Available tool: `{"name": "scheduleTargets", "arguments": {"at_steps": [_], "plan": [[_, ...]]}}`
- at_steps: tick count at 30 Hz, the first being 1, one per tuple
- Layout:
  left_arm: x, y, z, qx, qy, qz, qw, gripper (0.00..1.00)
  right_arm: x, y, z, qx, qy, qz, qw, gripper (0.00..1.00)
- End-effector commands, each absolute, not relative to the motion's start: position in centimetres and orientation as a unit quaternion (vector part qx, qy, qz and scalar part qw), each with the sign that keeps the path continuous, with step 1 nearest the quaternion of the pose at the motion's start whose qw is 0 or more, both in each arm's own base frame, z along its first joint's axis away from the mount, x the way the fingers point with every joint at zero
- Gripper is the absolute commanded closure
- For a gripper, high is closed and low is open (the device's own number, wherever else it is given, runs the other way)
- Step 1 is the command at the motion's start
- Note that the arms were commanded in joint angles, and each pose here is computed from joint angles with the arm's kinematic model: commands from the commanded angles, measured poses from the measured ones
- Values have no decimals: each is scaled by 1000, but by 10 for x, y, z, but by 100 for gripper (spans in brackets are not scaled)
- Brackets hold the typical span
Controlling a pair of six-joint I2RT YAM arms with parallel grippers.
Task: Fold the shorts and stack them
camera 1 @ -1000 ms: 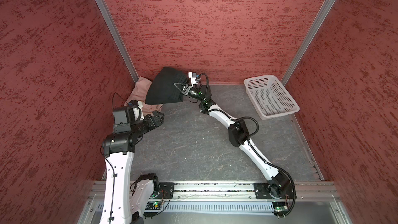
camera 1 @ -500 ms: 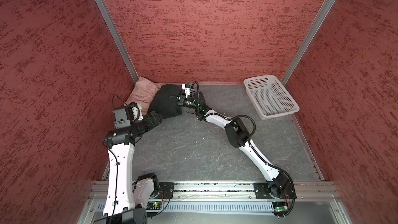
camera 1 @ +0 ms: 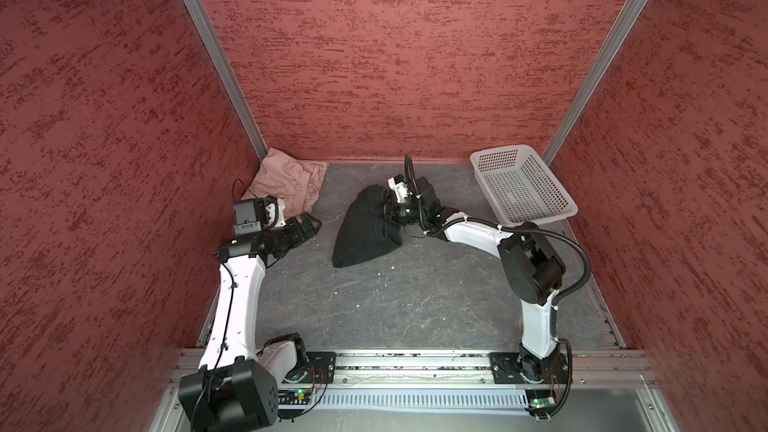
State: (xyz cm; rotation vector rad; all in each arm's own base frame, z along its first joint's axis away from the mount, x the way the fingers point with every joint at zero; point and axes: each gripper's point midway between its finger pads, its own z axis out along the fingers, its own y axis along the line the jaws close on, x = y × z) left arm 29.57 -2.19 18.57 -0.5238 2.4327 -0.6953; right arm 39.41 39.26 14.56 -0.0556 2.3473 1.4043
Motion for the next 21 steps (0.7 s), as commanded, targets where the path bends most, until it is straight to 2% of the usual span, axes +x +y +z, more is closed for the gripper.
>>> {"name": "scheduleTargets", "arguments": {"at_steps": [1,8,14,21], "plan": [[317,-40,179,-170,900,-277,289,1,373,352,112,14,882,443,159,100],[338,-88,129,-124,913,-297,251,1,320,300,57,36,940,332,71,100],[355,-105,101,-100,918,-312,224,1,335,306,57,26,938,333,88,100],[367,-145,88,-29,921,-335,196,1,329,277,51,53,941,319,96,100]]}}
